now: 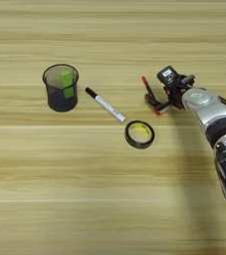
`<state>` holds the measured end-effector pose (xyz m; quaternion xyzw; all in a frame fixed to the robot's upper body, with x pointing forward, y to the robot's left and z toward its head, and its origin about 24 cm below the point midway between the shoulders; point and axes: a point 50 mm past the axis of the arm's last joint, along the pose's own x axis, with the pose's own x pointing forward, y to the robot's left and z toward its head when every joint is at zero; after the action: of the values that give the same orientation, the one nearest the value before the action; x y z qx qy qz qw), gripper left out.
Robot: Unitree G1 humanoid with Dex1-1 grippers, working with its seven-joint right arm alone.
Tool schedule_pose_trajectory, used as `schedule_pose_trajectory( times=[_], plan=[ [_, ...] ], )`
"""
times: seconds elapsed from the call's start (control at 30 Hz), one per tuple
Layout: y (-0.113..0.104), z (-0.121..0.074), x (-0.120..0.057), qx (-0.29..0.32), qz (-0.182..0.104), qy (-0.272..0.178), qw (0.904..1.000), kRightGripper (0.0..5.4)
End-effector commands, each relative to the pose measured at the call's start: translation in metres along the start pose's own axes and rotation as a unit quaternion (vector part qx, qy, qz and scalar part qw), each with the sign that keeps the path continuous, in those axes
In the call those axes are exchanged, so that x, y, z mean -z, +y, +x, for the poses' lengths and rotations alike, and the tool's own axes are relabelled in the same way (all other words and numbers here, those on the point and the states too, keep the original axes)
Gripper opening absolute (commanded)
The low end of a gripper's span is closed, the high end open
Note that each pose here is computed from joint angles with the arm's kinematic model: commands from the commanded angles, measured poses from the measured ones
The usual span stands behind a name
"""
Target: Move the objects on the table
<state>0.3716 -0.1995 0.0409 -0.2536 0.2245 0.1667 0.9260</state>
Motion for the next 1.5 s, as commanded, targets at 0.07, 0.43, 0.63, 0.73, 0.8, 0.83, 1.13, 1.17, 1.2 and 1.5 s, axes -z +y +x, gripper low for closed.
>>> schedule_pose_trajectory(
  times=[0.07,0.43,0.63,0.73,0.8,0.83,1.13,1.17,1.2,1.5],
  plan=[
    [-0.015,-0.004,-0.005,0.016,-0.001,0.005,0.9999,5.37],
    [0.001,-0.002,-0.010,-0.049,0.125,-0.049,0.9897,5.37],
    [0.006,-0.002,-0.007,-0.061,0.156,-0.048,0.9847,5.37],
    [0.006,-0.002,-0.004,-0.060,0.159,-0.043,0.9846,5.37],
    [0.007,-0.002,-0.003,-0.059,0.161,-0.041,0.9843,5.37],
    [0.007,-0.002,-0.003,-0.060,0.163,-0.039,0.9841,5.37],
    [0.008,-0.002,0.004,-0.063,0.196,-0.007,0.9785,4.46],
    [0.008,-0.002,0.005,-0.065,0.200,-0.005,0.9775,4.33],
    [0.008,-0.002,0.005,-0.067,0.203,-0.004,0.9768,4.33],
    [0.011,-0.003,0.006,-0.085,0.217,0.005,0.9724,3.28]
  ],
)
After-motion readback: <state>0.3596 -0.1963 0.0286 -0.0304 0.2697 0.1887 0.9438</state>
